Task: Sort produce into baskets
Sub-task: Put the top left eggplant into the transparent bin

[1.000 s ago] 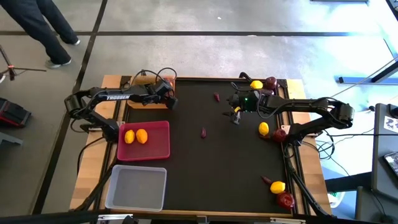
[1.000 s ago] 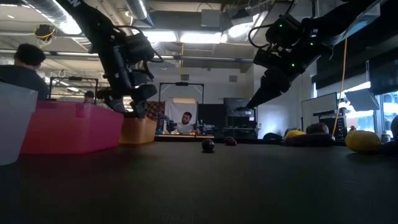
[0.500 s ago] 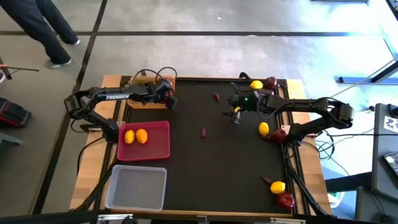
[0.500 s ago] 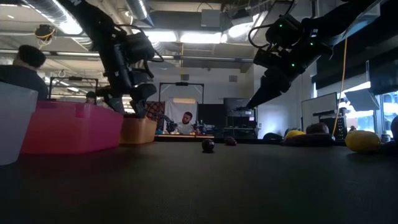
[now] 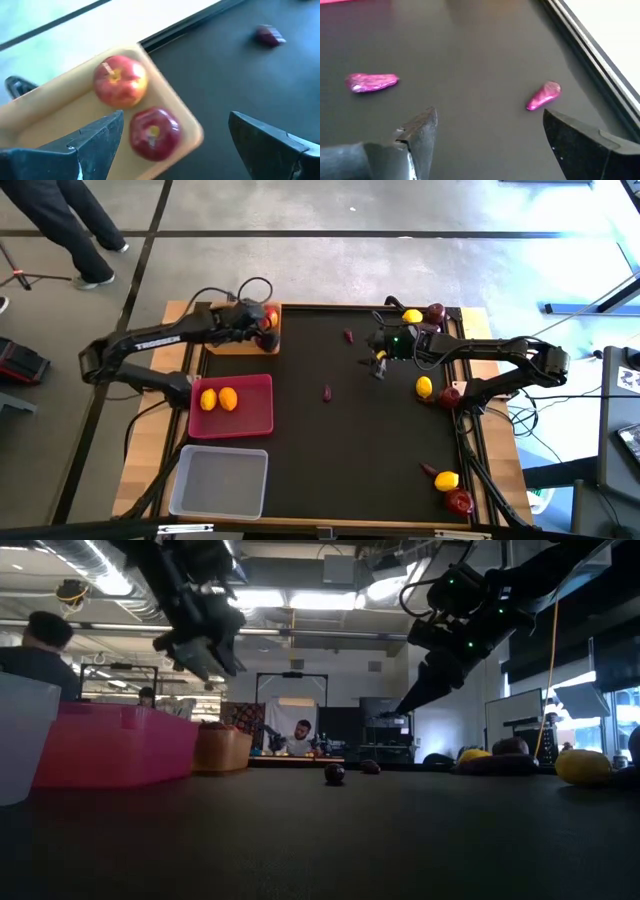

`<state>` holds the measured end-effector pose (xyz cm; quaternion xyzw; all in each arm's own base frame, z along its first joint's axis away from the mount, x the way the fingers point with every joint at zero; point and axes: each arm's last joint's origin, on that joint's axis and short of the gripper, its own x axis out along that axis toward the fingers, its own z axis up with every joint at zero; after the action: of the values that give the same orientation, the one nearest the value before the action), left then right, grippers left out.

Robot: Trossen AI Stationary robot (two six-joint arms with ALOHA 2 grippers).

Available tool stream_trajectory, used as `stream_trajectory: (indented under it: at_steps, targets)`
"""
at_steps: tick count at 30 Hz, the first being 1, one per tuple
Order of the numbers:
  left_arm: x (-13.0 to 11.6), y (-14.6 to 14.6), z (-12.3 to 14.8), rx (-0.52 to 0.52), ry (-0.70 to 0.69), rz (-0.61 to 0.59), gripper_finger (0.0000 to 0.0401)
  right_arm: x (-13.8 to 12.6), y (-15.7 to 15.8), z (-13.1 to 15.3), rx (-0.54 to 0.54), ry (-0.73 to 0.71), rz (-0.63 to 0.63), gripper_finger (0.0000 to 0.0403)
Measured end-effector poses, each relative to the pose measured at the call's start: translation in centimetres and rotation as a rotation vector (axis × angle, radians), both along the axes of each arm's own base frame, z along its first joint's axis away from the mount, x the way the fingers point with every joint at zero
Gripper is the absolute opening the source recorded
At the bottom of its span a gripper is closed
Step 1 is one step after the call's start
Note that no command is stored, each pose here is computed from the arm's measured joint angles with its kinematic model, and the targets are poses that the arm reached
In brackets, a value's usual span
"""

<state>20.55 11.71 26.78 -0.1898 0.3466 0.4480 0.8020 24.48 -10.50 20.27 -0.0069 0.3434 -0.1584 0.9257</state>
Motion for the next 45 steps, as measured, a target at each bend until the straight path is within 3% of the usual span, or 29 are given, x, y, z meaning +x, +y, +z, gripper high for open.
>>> stream_trajectory:
  at_steps: [8, 13, 17, 22, 28, 45]
  targets:
    - [1.4, -4.2, 0.3, 0.018, -0.032, -0.193, 0.0357, -0.3, -0.5, 2.3, -0.132, 0.043, -0.167, 0.0315]
    - [2.1, -6.0, -1.4, 0.026, -0.045, -0.276, 0.0357, -1.1, -0.9, 2.9, -0.264, 0.203, -0.337, 0.0315]
    - [2.5, -7.1, -2.6, 0.044, -0.076, -0.331, 0.0357, -1.4, -1.1, 3.2, -0.3, 0.269, -0.358, 0.0315]
    - [2.6, -7.9, -3.4, 0.05, -0.098, -0.362, 0.0357, -1.2, -2.2, 3.6, -0.21, 0.175, -0.3, 0.0315]
    - [2.6, -8.0, -3.5, 0.052, -0.105, -0.365, 0.0357, -0.2, -4.2, 2.2, -0.038, 0.044, -0.34, 0.0314]
    - [2.7, -8.0, -3.5, 0.055, -0.112, -0.367, 0.0357, 3.9, -6.5, -5.0, 0.071, 0.005, -0.419, 0.0314]
